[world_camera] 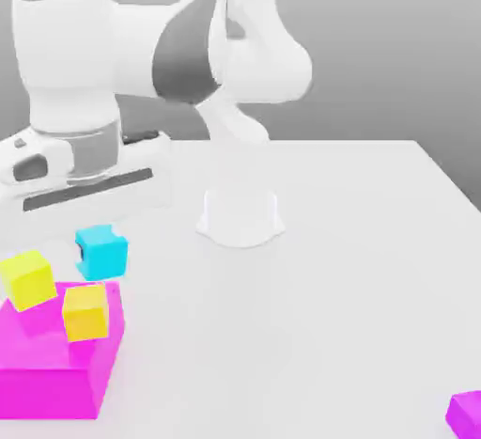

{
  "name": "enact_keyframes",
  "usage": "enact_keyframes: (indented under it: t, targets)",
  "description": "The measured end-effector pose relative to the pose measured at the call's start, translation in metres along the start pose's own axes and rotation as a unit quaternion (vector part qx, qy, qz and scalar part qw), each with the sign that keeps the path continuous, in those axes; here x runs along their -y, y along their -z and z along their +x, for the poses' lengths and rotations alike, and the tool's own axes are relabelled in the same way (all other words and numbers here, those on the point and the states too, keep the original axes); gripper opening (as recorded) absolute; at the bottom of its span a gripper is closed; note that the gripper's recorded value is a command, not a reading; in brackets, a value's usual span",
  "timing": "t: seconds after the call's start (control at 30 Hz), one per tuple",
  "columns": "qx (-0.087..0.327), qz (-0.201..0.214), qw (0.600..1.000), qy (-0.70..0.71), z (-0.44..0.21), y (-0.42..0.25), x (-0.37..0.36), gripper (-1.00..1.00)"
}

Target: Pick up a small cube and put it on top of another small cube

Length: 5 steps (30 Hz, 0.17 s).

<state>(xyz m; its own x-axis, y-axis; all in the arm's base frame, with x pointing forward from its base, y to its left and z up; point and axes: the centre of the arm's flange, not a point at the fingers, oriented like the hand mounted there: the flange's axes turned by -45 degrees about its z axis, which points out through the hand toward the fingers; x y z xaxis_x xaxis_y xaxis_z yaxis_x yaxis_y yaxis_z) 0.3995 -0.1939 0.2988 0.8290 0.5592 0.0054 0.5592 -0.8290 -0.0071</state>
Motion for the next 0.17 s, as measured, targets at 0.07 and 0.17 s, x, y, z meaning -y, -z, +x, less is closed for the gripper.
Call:
enact_keyframes:
  t: [0.07, 0.17]
  targets:
    - [0.001, -0.001, 1.0, -0.003, -0.004, -0.022, -0.002, 1.0]
    - [0.001, -0.001, 1.0, -0.003, -0.005, -0.022, -0.002, 1.0]
